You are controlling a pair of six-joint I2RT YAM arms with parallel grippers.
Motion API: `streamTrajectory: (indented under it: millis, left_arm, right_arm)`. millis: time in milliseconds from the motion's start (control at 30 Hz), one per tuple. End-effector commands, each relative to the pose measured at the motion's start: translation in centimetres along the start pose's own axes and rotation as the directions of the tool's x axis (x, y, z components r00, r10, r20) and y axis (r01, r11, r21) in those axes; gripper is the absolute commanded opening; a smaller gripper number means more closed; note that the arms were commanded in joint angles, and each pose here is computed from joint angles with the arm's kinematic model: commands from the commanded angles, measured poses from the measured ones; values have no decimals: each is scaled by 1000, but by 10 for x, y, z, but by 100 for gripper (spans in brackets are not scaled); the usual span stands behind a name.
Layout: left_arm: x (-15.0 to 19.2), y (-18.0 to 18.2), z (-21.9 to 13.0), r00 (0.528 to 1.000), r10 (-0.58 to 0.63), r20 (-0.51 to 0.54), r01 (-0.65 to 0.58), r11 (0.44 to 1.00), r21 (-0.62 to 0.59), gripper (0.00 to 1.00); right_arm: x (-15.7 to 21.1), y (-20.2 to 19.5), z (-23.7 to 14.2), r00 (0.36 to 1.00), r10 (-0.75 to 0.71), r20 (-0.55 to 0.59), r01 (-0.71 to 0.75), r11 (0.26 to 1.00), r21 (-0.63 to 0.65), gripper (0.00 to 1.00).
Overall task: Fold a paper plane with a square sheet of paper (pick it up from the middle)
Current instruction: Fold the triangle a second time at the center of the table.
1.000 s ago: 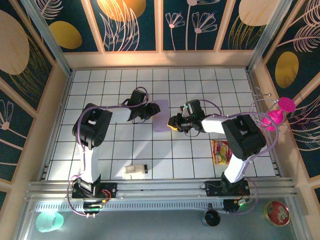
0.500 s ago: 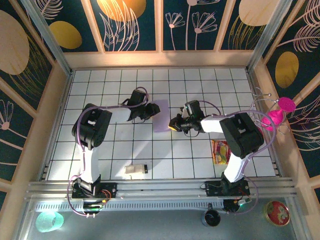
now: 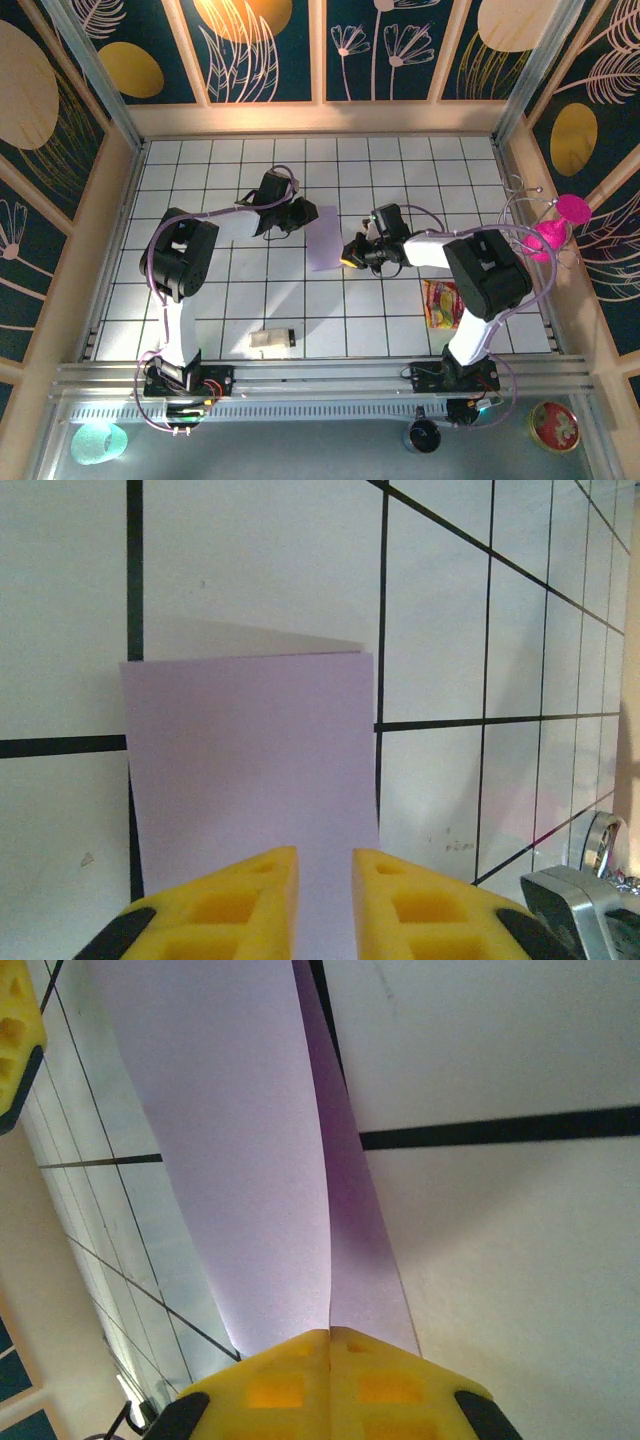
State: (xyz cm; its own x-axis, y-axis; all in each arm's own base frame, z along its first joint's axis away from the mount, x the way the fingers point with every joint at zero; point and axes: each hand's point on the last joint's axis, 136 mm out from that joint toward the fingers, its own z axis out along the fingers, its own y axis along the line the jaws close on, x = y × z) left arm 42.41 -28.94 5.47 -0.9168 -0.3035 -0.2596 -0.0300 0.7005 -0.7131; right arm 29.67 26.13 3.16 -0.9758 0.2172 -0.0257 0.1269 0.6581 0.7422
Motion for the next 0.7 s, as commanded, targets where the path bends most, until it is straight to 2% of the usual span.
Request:
streamTrajectory:
  millis: [0,200,667]
  left_arm:
    - [0,8,4,1000,3,-15,-3,1000,-27,19]
    - [7,27,10,999,-17,-32,14,996,-84,17]
    - [21,50,19,997,-42,-66,33,991,-129,12]
  right_arm:
    - [4,1,-7,1000,-16,-3,16,1000,-5,0]
    - [1,6,-5,1000,-20,-7,20,999,-27,0]
    - [-7,26,-2,999,-47,-15,46,996,-81,0]
